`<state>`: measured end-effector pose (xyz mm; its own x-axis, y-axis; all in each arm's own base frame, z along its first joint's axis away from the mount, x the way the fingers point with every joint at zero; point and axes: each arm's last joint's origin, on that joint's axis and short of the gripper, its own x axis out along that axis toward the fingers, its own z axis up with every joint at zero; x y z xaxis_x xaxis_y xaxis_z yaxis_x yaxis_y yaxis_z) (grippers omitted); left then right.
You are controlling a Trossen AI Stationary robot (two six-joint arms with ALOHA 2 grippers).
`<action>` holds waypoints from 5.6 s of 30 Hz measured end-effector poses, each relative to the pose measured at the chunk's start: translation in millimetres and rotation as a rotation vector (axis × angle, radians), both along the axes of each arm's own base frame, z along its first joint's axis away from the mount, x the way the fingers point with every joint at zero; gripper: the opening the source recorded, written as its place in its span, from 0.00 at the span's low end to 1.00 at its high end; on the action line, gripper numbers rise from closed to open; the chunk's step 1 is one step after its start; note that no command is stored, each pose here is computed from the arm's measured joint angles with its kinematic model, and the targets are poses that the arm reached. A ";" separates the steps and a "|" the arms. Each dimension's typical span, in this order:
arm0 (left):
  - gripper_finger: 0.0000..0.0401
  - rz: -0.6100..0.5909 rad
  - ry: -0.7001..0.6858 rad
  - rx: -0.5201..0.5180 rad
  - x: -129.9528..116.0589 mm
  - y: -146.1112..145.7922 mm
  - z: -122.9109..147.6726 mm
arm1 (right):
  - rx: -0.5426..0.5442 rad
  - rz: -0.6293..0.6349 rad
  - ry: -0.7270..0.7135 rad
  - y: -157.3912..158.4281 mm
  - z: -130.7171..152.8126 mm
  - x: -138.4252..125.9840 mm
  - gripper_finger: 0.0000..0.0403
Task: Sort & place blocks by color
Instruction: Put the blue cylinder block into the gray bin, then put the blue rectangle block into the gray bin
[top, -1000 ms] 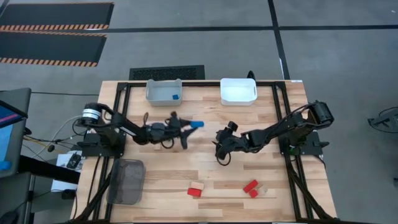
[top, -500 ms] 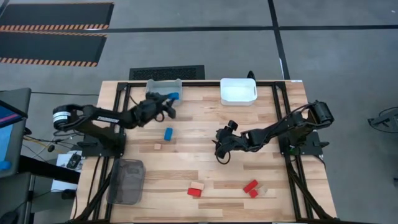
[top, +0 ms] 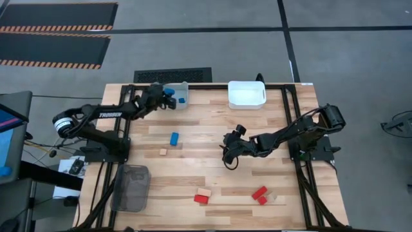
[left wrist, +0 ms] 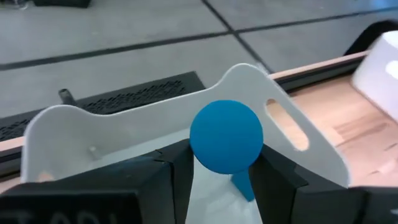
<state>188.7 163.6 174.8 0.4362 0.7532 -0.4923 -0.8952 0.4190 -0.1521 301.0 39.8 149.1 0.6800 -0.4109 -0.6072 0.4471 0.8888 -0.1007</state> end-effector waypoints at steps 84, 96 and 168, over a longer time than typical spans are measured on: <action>0.63 -0.189 0.127 0.233 -20.8 -162.5 -20.3 | -0.016 0.317 -0.096 -57.3 18.3 193.2 0.91; 0.63 -0.178 0.116 0.230 -20.8 -162.3 -20.2 | 0.063 0.244 -0.117 -63.9 -19.0 201.2 0.91; 0.63 -0.169 0.099 0.222 -20.6 -162.4 -19.9 | 0.065 0.298 -0.203 -76.3 -12.3 205.1 0.99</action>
<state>168.1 1.3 154.9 0.5226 0.7681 -0.3700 -0.8160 0.5764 0.0440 506.1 -36.5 136.8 0.8734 -0.1416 -0.4660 0.1728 0.9846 0.0247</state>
